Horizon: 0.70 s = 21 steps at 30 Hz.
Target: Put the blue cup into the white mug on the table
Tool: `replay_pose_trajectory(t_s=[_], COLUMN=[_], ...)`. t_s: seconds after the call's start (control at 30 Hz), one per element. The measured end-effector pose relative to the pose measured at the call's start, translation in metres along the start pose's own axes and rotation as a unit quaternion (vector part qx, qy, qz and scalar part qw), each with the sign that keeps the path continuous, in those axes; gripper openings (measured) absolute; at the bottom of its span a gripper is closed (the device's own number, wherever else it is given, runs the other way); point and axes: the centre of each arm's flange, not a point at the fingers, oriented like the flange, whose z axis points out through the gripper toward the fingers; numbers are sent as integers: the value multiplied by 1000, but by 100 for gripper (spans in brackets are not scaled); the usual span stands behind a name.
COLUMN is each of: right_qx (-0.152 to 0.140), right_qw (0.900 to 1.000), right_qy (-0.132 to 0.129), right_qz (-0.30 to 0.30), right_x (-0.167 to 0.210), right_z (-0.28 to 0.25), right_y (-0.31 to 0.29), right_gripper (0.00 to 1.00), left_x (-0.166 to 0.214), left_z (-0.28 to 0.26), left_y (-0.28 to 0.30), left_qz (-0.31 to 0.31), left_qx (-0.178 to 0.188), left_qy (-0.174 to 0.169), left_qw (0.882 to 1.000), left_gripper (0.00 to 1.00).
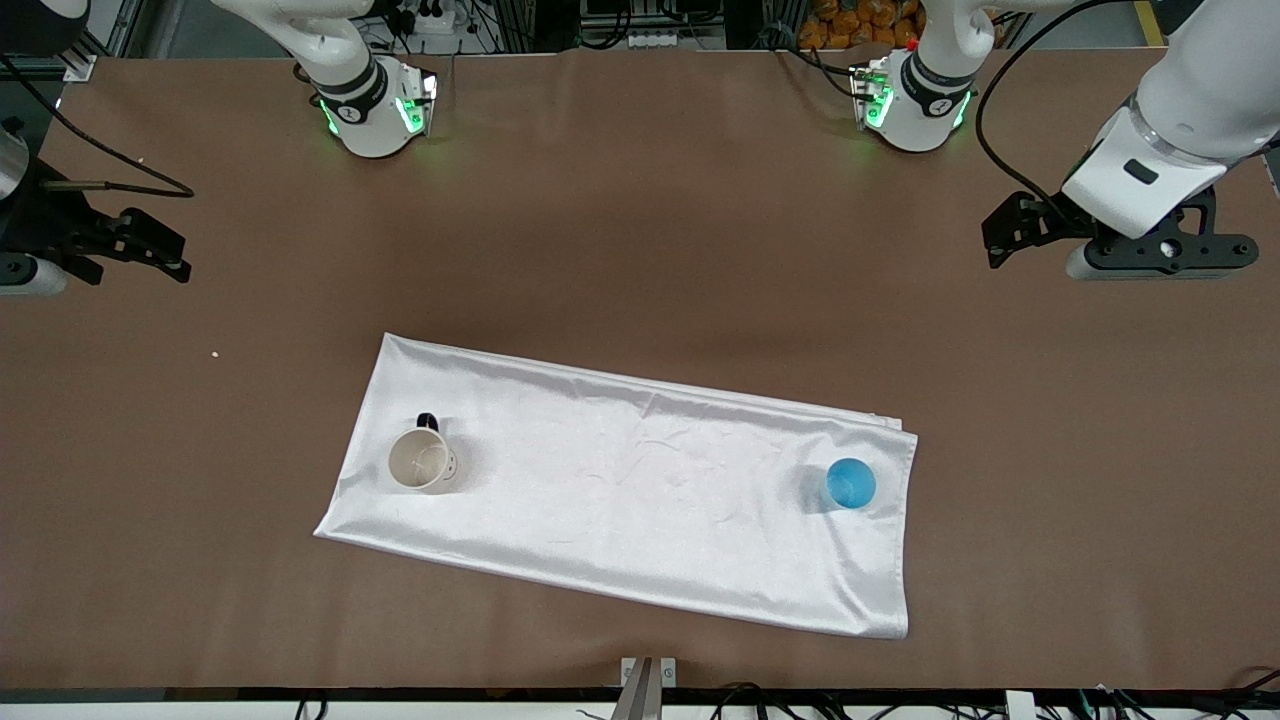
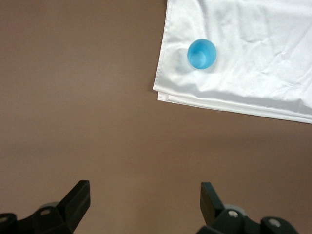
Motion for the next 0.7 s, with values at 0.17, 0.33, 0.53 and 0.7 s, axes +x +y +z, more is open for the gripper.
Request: replay_pose_trajectory(t_s=[0.17,0.33,0.53,0.7], right_qx=[0,0,0,0], right_qw=[1000,1000,1000,1000], right_qy=[-3,-5,-6,-8], right_qz=[0,0,0,1], right_x=[-1,-1,-1,-1], right_z=[1,1,1,2], right_y=[0,0,0,1], right_gripper=[100,100,100,100], left_x=[1,1,2,3], left_z=[0,0,1,2], left_y=[-3,-4,-4,-3], left_qz=[-3,-4,-4,-4], left_qx=[0,0,-1,-1], left_qy=[0,0,1,3], left_qw=[1000,1000,1000,1000], left_gripper=[100,100,100,100])
